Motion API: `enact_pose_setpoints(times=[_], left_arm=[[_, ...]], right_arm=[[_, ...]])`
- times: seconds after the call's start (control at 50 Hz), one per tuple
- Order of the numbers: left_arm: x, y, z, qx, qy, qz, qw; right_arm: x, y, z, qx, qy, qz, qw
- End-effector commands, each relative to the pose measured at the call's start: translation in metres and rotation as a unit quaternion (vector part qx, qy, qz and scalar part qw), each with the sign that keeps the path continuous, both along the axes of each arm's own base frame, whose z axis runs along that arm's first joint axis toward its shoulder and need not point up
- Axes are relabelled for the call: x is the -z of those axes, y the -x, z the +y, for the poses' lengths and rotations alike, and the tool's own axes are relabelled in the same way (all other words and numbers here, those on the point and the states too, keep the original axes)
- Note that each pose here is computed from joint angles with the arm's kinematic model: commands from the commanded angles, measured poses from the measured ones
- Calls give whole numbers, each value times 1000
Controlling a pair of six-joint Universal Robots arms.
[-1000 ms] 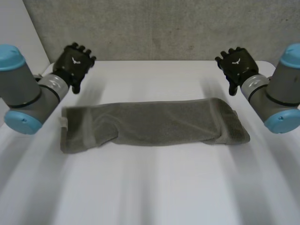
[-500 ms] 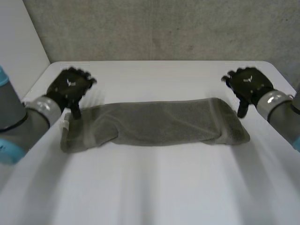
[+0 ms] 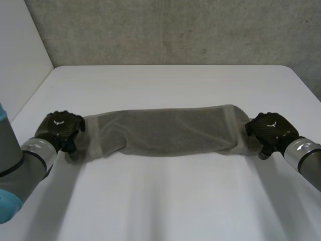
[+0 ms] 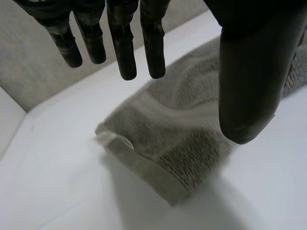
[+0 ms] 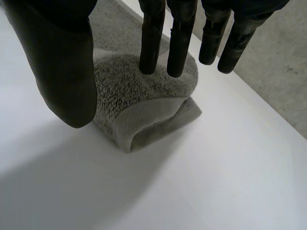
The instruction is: Fold the towel.
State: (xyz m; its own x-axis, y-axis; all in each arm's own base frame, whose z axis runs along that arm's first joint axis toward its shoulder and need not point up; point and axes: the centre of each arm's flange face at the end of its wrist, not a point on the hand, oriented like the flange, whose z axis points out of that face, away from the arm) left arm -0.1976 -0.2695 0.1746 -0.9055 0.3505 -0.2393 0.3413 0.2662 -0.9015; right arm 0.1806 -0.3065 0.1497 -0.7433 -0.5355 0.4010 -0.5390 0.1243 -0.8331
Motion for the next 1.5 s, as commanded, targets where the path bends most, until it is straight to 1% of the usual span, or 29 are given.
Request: enact_pose_setpoints(times=[0.02,0.28,0.36,0.58,0.76,0.84,1.02,1.08,1.12,1.14,1.18,1.2,1.24,1.26,1.28,1.32,1.34,1.36,1.38,1.44,1.46,1.48,1.5], left_arm=[[18,1,-1,3,-29,-9,1000],[35,-1,6,4,-56,-16,998],[38,0,4,4,-45,-14,999],[41,2,-10,5,-6,-8,1000],[45,2,-15,14,10,-33,999],[48,0,-14,14,7,-40,999],[49,2,-10,20,1,-41,999],[47,2,-9,19,3,-41,999],[43,2,-9,19,4,-41,999],[43,2,-9,19,4,-41,999],[33,2,-8,19,15,-37,999],[33,2,-8,19,15,-37,999],[22,2,-7,16,27,-32,999],[15,2,-6,16,36,-29,999],[15,2,-6,15,36,-29,999],[3,1,-5,14,50,-26,998],[3,1,-5,14,50,-26,998],[-2,1,-4,14,58,-24,998],[-2,1,-4,14,58,-24,998],[-15,0,-2,11,75,-20,997],[-15,0,-2,11,75,-20,997],[-19,-1,-2,10,80,-20,997],[-19,-1,-2,10,80,-20,997]], right_arm=[[17,0,-2,2,-20,3,1000],[23,-1,-10,3,4,1,1000],[21,1,-15,5,19,1,1000],[17,23,-32,32,35,6,999],[9,41,-42,56,47,8,997],[9,52,-46,67,50,19,996],[12,63,-46,55,53,45,996],[10,74,-50,62,58,48,995],[5,94,-58,78,67,51,993],[5,94,-58,78,67,51,993],[-1,117,-67,92,85,65,990],[-1,117,-67,92,85,66,990],[-17,131,-79,98,116,87,985],[-26,131,-82,95,131,94,982],[-26,131,-82,95,131,94,982],[-46,123,-87,83,159,98,979],[-46,123,-87,83,159,98,979],[-59,109,-87,66,176,96,977],[-59,109,-86,66,176,96,977],[-89,36,-74,-16,222,63,973],[-89,36,-74,-17,222,63,973],[-98,9,-65,-47,235,51,970],[-98,9,-65,-48,235,50,970]])
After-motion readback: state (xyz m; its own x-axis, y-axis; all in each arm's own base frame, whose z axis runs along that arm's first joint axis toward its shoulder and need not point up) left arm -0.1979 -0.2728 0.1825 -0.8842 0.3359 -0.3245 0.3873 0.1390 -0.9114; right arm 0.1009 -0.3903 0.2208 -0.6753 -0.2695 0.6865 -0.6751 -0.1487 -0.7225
